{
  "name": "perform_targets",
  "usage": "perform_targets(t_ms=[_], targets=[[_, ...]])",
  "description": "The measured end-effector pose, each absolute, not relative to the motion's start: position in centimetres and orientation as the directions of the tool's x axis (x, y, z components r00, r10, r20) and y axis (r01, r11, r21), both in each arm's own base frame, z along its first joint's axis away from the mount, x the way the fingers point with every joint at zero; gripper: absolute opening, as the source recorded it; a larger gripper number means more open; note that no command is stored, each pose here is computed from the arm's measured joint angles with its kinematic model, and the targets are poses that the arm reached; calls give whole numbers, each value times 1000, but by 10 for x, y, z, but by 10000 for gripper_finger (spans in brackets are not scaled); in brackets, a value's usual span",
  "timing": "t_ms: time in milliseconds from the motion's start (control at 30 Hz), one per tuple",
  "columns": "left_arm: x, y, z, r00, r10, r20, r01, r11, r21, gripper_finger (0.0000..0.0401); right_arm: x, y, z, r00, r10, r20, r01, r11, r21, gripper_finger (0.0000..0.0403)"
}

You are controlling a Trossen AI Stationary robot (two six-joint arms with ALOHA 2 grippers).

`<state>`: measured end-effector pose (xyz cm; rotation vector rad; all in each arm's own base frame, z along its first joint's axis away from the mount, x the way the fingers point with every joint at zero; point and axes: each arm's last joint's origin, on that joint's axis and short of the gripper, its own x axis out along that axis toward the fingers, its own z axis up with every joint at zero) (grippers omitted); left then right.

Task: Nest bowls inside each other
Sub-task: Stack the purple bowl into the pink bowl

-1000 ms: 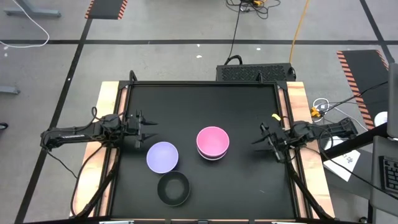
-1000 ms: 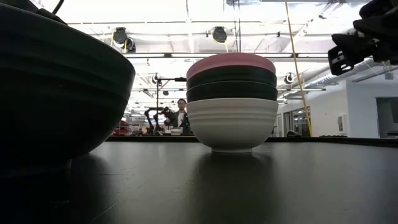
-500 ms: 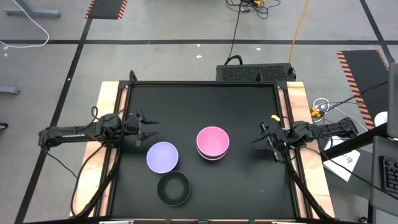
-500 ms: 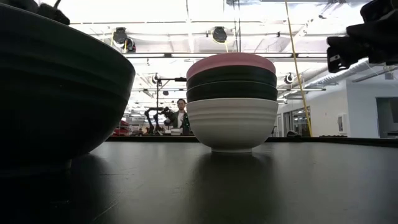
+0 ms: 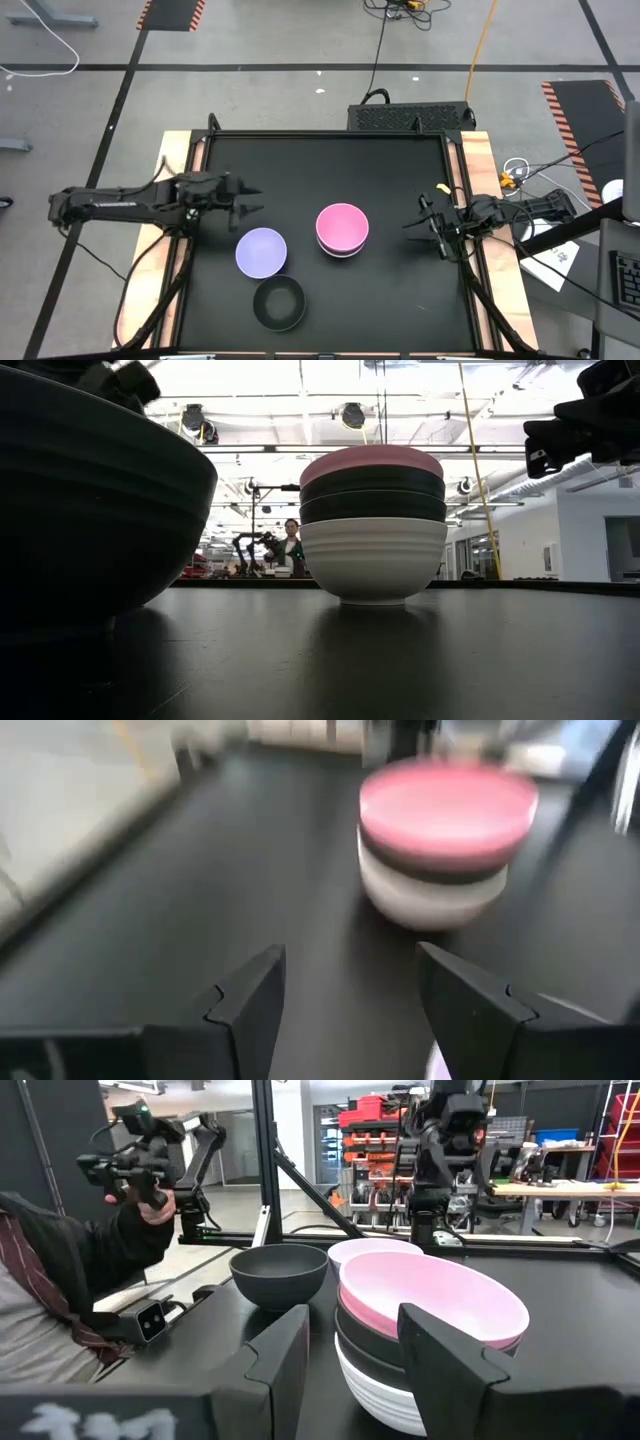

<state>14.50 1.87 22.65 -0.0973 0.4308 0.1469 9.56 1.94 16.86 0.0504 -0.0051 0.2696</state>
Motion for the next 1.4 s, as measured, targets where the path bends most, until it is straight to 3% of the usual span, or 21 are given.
perform_targets(t_ms=[100, 467, 767, 1400], targets=[[155, 19, 227, 825, 68, -560, -136, 988, -80, 225, 96, 19, 169, 964, 266, 12, -266, 963, 49, 146], [168, 15, 247, 675, -133, -726, -119, 951, -285, 226, 96, 19, 169, 964, 267, 12, -267, 960, 90, 146], [170, 13, 234, 510, -154, -846, -312, 884, -349, 225, 96, 19, 168, 964, 267, 11, -267, 959, 91, 146], [196, -5, 205, 364, -179, -914, -351, 883, -313, 225, 96, 19, 168, 963, 268, 10, -268, 956, 118, 146]])
